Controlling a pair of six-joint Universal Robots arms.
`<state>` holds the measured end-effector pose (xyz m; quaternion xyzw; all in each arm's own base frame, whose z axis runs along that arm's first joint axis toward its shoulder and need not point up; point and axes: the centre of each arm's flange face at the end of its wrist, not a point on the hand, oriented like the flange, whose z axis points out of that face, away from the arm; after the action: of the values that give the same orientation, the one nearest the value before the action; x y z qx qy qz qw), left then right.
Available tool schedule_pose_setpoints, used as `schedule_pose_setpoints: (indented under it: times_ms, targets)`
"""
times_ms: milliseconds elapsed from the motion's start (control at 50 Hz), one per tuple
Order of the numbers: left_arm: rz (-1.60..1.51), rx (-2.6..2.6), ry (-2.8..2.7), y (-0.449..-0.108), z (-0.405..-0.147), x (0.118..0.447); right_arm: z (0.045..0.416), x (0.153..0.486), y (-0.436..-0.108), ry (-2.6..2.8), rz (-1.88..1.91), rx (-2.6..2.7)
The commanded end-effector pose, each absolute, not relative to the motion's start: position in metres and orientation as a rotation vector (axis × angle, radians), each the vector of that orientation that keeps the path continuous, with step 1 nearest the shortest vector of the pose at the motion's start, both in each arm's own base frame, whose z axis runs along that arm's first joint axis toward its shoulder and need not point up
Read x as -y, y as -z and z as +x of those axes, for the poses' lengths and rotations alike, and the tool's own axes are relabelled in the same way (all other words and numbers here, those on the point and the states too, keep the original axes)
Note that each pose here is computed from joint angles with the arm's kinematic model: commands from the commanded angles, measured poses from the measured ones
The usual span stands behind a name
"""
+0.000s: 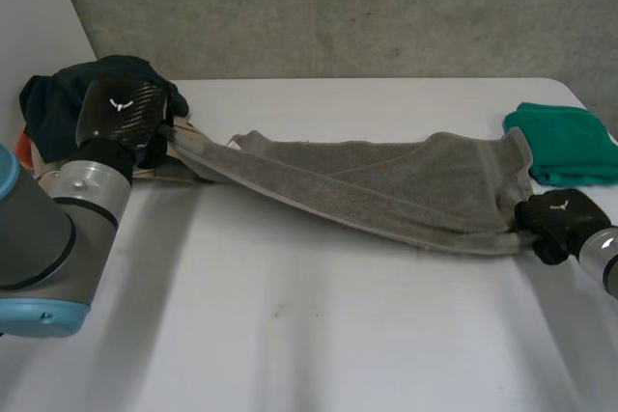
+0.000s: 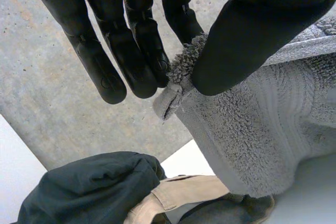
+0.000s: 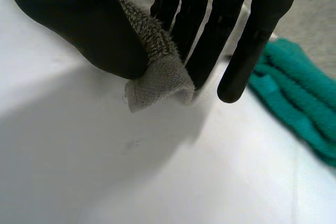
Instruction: Fold the laundry.
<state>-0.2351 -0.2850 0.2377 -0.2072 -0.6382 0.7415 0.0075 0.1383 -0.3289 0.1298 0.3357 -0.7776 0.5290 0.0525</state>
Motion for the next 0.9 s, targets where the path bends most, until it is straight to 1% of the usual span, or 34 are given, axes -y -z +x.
schedule_pose_setpoints:
  times_ms: [20, 60, 140, 220, 240, 300, 340, 420, 440, 460, 520, 540, 620, 660, 720, 740, 800, 900]
  targets:
    - [-0.664, 2.073, -2.28, -0.261, -0.221, 0.266, 0.132, 0.306, -0.201, -1.581, 0.997, 2.274]
    - [-0.681, 2.12, -2.251, -0.265, -0.215, 0.258, 0.13, 0.29, -0.219, -1.506, 1.037, 2.276]
    - [-0.828, 2.298, -2.125, -0.266, -0.201, 0.233, 0.117, 0.269, -0.236, -1.342, 1.08, 2.319]
    - [-1.112, 2.506, -1.882, -0.254, -0.187, 0.199, 0.107, 0.25, -0.241, -1.174, 1.15, 2.357]
    - [-1.235, 2.545, -1.777, -0.249, -0.185, 0.183, 0.106, 0.247, -0.242, -1.15, 1.171, 2.356]
    - [-1.354, 2.535, -1.685, -0.241, -0.186, 0.169, 0.108, 0.235, -0.242, -1.085, 1.263, 2.348]
    - [-1.362, 2.51, -1.68, -0.238, -0.188, 0.168, 0.109, 0.234, -0.241, -1.078, 1.291, 2.333]
    - [-1.331, 2.415, -1.749, -0.235, -0.195, 0.178, 0.109, 0.243, -0.235, -1.134, 1.248, 2.325]
    - [-1.319, 2.399, -1.757, -0.23, -0.199, 0.187, 0.109, 0.247, -0.233, -1.149, 1.23, 2.327]
    - [-1.315, 2.394, -1.76, -0.226, -0.201, 0.192, 0.109, 0.257, -0.226, -1.186, 1.191, 2.329]
    - [-1.311, 2.36, -1.807, -0.219, -0.21, 0.214, 0.111, 0.274, -0.213, -1.235, 1.15, 2.336]
    - [-1.314, 2.342, -1.821, -0.219, -0.214, 0.218, 0.114, 0.285, -0.203, -1.262, 1.144, 2.335]
    - [-1.304, 2.294, -1.858, -0.212, -0.229, 0.242, 0.127, 0.308, -0.186, -1.305, 1.137, 2.326]
    - [-1.29, 2.27, -1.883, -0.206, -0.239, 0.258, 0.132, 0.316, -0.181, -1.307, 1.132, 2.319]
    - [-1.261, 2.284, -1.916, -0.199, -0.243, 0.277, 0.14, 0.335, -0.174, -1.31, 1.107, 2.275]
    - [-1.247, 2.307, -1.934, -0.193, -0.245, 0.289, 0.141, 0.34, -0.172, -1.308, 1.1, 2.261]
    - [-1.221, 2.344, -1.969, -0.186, -0.248, 0.305, 0.146, 0.361, -0.164, -1.319, 1.076, 2.216]
    - [-1.221, 2.382, -1.994, -0.167, -0.263, 0.327, 0.152, 0.386, -0.155, -1.371, 1.061, 2.158]
